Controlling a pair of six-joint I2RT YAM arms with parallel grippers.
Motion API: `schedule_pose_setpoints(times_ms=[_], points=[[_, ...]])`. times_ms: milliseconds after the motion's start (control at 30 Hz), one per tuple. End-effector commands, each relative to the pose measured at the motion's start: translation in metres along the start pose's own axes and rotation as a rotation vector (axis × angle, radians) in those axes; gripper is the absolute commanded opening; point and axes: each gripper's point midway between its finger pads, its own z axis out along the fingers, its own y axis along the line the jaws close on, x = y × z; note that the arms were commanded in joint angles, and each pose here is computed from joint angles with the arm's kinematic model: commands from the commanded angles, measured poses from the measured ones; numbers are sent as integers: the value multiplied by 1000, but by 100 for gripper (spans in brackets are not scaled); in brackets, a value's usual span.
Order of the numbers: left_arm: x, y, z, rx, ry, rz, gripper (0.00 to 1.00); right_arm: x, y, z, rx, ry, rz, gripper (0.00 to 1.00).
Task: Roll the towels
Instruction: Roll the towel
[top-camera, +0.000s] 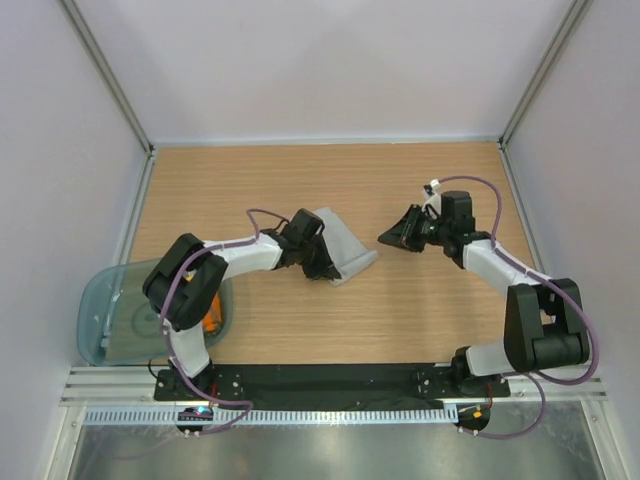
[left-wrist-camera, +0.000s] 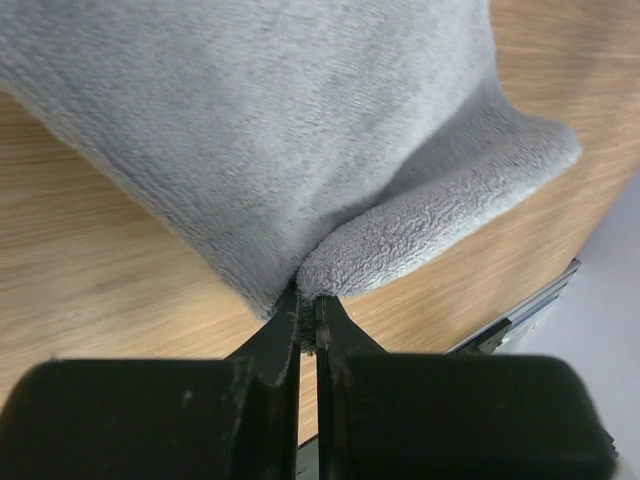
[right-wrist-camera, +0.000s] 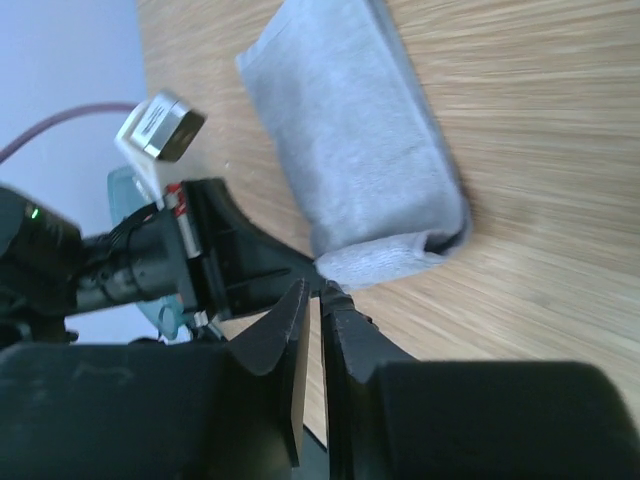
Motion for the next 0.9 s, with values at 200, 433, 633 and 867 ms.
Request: schedule_pose_setpoints(times_ms=[200,433,633,867], points=[[-10,30,12,-58,76,-137,0,28,54,34,-209,58,-135,12],[-15,38,18,-72,100,-134,0,33,39,50,-205,84,-114,10],[-16,43,20,-84,110,-123,0,34,28,72,-235,107,-43,8],[-23,44,16,-78,110,-138,0,27,0,103,-219,111,34,5]])
